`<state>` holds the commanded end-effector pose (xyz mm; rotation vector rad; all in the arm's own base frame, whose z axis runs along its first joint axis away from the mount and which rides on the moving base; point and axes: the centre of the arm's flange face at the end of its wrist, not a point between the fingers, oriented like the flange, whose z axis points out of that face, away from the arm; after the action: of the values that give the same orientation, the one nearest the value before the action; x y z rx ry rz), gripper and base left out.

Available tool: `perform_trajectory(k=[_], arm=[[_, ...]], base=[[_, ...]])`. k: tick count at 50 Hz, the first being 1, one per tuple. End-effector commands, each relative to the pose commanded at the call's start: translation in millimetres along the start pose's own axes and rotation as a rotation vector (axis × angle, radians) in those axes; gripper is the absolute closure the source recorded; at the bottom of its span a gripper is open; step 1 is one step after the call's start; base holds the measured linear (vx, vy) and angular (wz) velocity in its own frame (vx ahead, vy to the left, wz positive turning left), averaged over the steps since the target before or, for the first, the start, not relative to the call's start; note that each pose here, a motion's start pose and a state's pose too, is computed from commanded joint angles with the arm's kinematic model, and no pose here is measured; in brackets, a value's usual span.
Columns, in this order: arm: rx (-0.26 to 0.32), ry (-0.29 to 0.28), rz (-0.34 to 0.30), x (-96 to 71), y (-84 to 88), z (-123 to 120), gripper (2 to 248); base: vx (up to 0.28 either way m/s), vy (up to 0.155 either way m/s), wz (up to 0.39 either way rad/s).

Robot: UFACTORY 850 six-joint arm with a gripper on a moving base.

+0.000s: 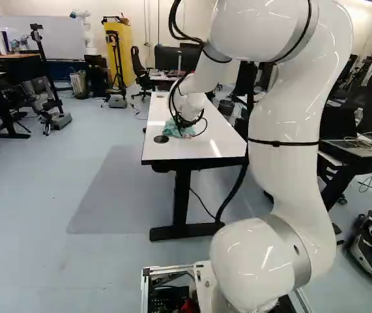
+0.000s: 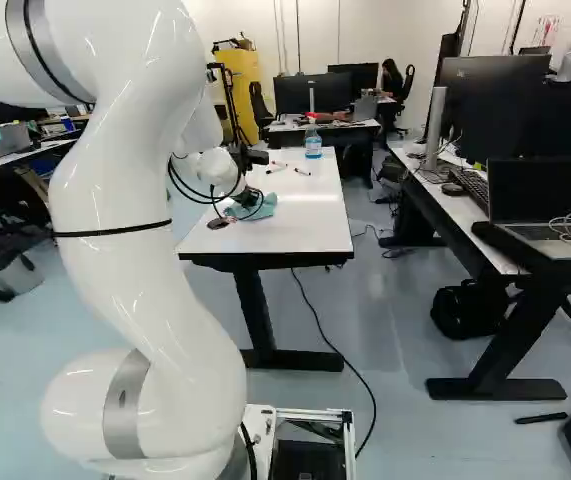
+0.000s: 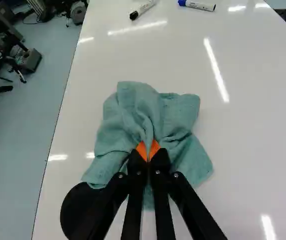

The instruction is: Clean the table with the green towel

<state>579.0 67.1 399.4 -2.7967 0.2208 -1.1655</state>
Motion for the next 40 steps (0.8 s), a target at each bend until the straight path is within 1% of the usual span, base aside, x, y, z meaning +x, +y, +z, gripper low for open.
perform_trajectory(k=[13, 24, 35, 40], arm=[[-0.026, 0.006, 0.027, 5.6, 21.3, 1.0, 226], [-0.047, 0.014, 0.048, 13.5, 38.0, 6.1, 226], [-0.055, 0.027, 0.059, 25.8, 44.4, 19.0, 226], [-0.054, 0.028, 0.059, 26.4, 44.3, 19.8, 226]], base=[[0.0, 0.0, 0.0], [0.0, 0.0, 0.0], [0.0, 0.0, 0.0], [0.0, 0.0, 0.0]])
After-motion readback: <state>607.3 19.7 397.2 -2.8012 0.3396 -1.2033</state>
